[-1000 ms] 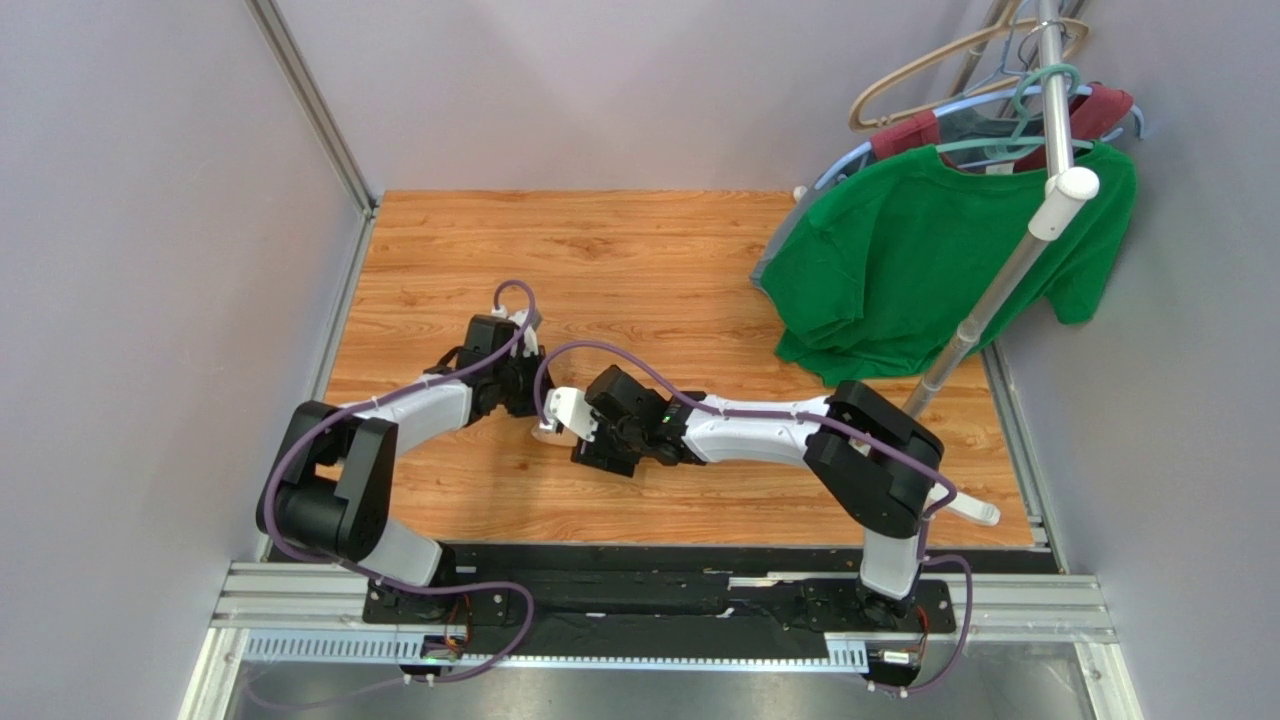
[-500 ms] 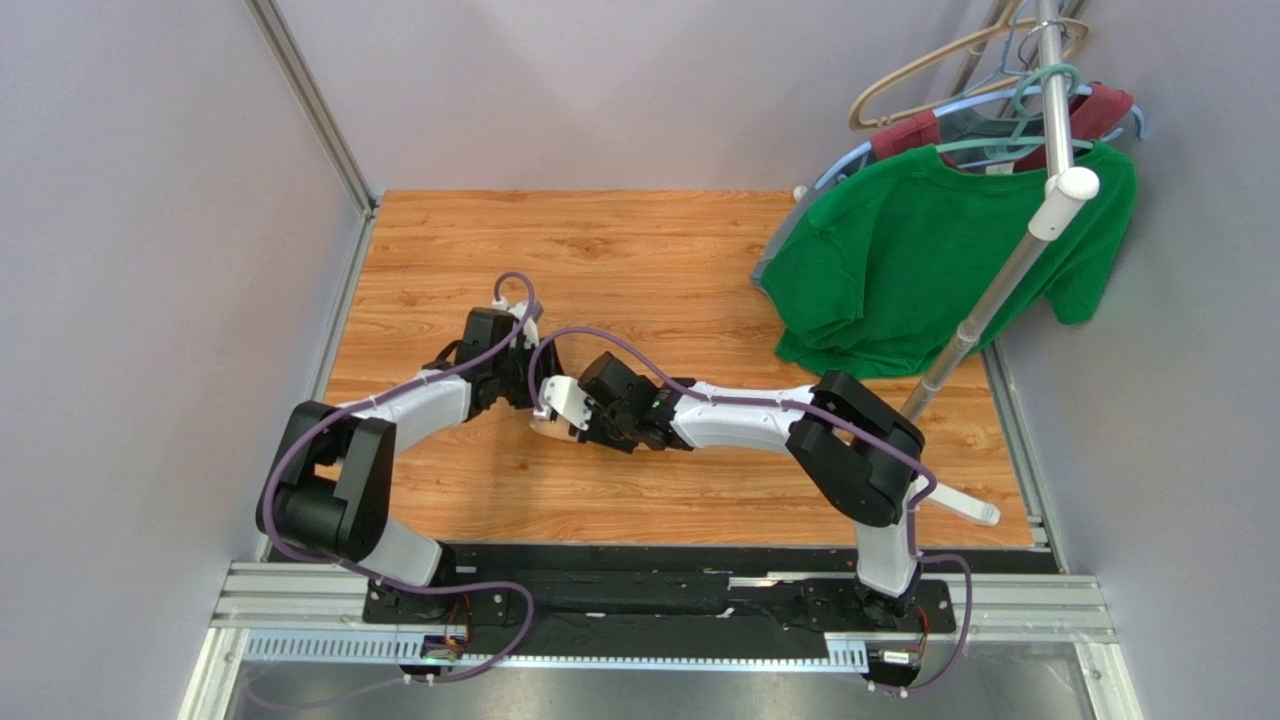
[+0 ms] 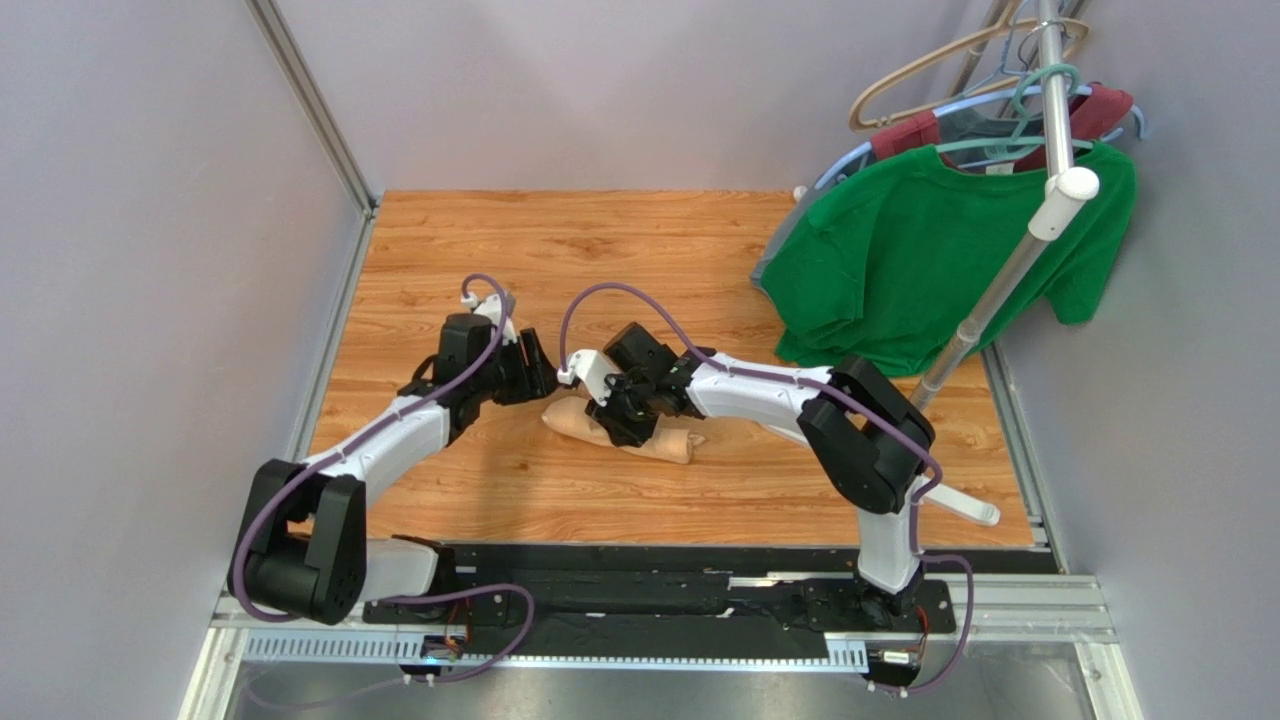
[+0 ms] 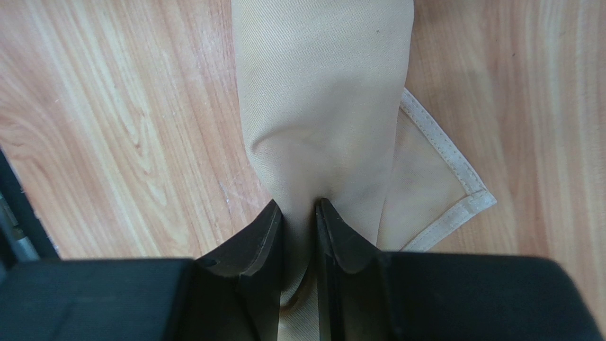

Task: Fold the napkin, place the utensils inside, and roll it up
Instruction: Roll the napkin with the utensil

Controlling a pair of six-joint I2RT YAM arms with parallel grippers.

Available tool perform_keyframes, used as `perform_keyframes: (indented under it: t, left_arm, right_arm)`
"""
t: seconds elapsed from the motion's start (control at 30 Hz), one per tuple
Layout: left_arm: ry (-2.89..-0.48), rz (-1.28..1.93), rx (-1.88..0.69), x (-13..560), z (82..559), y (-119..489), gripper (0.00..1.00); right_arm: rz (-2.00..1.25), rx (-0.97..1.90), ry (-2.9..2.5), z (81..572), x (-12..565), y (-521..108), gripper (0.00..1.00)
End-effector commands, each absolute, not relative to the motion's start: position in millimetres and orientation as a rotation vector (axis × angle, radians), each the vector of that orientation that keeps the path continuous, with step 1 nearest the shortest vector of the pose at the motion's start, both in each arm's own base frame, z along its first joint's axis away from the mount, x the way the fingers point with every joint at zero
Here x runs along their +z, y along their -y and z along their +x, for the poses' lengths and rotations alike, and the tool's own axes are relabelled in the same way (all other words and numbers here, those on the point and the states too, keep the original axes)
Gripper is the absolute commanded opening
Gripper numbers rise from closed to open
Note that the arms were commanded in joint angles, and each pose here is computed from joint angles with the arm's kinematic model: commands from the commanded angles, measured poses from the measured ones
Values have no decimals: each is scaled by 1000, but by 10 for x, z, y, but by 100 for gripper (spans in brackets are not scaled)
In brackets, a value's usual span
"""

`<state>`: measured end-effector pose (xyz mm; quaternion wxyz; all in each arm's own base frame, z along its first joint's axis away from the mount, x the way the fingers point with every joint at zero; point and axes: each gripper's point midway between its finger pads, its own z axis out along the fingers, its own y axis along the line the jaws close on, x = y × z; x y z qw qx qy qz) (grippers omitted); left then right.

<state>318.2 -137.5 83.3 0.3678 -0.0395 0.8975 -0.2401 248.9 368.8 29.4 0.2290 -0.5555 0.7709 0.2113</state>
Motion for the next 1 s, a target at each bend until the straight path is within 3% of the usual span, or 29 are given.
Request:
perform_keyframes:
  t: [0.0,0.27,0.57,0.77,0.87,0.97]
  left_arm:
    - [-2200,-45,-734,974,3150,1502,61]
    - [-2179,50,-857,913,2969,1647,61]
    - [-2207,16,-826,798,2966,1600,59]
    - [-2230,22,-857,720,2977,1651,51]
    - [-2250,20,-863,666,2977,1660,41]
    - [-2265,21,-865,637,2993,1670,24]
  right_arm:
    - [-1505,772,-2356,2212,102,-3484,22]
    - [-1392,919,-2485,2263,-4,-3380,22]
    - [-1320,1021,-2533,2315,-40,-3351,22]
    - [-1296,1063,-2552,2333,-73,-3356,22]
    - [-1283,1068,-2555,2355,-60,-3359,23]
    - [-1272,1061,-2550,2384,-22,-3367,31]
